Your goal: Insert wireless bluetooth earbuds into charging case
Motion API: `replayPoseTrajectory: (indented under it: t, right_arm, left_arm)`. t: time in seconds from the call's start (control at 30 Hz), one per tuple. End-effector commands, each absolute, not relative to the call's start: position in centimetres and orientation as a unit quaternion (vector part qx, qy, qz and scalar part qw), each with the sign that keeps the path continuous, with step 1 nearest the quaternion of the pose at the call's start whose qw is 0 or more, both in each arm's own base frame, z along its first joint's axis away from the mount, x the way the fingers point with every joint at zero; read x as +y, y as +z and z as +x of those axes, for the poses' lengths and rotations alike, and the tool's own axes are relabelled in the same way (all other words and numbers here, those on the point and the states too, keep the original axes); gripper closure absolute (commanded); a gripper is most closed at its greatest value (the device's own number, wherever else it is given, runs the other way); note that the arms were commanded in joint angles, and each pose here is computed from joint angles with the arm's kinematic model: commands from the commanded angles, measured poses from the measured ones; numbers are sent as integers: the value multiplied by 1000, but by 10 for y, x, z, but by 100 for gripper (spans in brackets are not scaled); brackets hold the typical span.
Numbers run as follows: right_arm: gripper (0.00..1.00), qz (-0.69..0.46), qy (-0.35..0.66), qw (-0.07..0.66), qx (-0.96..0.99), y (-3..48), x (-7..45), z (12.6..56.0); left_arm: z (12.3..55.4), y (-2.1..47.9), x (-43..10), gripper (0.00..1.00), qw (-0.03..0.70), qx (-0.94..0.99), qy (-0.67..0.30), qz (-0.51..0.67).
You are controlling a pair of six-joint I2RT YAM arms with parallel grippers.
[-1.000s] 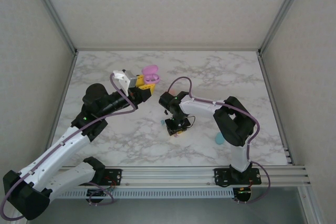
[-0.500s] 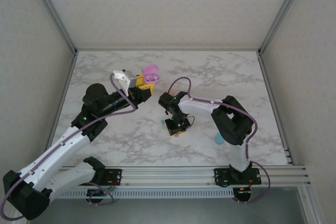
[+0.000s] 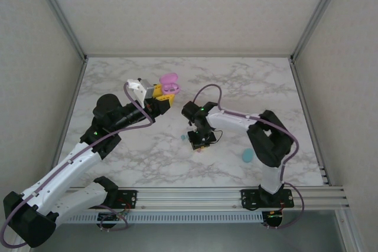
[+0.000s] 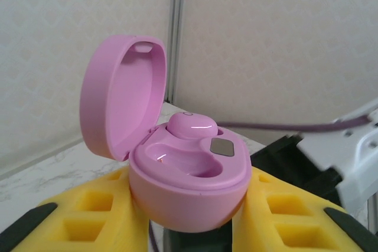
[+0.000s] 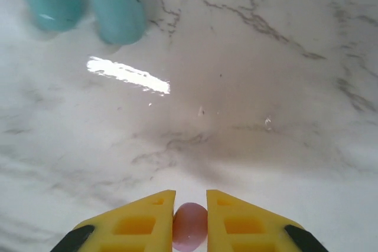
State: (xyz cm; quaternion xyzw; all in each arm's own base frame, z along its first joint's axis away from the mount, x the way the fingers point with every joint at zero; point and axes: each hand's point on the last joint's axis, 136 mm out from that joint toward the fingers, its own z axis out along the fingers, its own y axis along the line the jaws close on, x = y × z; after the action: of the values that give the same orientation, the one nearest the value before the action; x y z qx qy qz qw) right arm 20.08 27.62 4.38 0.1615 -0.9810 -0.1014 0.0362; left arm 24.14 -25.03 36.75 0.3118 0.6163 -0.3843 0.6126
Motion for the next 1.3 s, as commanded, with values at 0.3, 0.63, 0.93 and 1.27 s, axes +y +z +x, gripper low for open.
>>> replayPoseTrajectory:
  t: [0.3,0.63,0.93,1.27]
  right_arm:
    - [82,85,-448,-46,-889,212,289,230]
    - [81,123,-574,-105,-803,331,289,213]
    - [80,138,-578,-154,-789,371,293,222]
    - [80,146,-557,-191,-795,375,313,239]
  left_arm:
    - [252,355,-253,65,614,628,-361,315]
    - [259,329,-265,66,584,646,-362,333]
    - [250,322,-280,66,569,627,-379,372]
    - [245,319,-293,65,561,618,-386,393]
